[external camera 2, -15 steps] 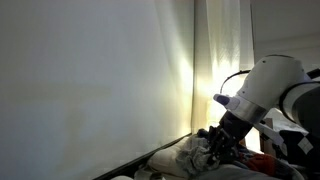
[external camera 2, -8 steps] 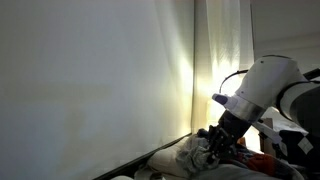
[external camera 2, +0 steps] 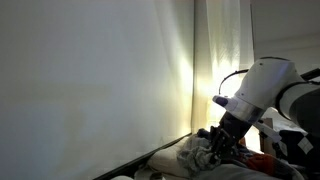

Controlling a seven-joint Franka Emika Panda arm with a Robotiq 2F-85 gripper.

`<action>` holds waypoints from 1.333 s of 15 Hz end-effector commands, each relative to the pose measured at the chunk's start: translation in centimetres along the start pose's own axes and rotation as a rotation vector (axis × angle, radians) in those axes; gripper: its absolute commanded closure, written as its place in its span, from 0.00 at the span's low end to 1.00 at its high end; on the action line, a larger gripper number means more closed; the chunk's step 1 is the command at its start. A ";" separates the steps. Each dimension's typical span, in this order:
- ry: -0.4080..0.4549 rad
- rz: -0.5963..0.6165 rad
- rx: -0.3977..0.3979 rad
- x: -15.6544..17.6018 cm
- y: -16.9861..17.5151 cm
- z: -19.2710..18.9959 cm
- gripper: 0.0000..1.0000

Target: Put the socks on the grey bag

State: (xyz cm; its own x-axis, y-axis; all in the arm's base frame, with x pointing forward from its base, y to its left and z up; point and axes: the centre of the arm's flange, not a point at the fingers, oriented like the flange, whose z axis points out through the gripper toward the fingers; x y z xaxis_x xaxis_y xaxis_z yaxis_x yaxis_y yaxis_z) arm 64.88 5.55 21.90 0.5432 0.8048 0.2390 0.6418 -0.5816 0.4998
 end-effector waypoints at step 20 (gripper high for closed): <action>0.127 -0.149 -0.117 -6.7 -1.6 -3.5 0.97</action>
State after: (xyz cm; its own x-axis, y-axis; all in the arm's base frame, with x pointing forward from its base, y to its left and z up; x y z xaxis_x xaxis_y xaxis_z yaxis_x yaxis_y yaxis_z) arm 60.03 2.14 22.32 0.3790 0.8888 0.2576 0.6375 -0.4526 0.6236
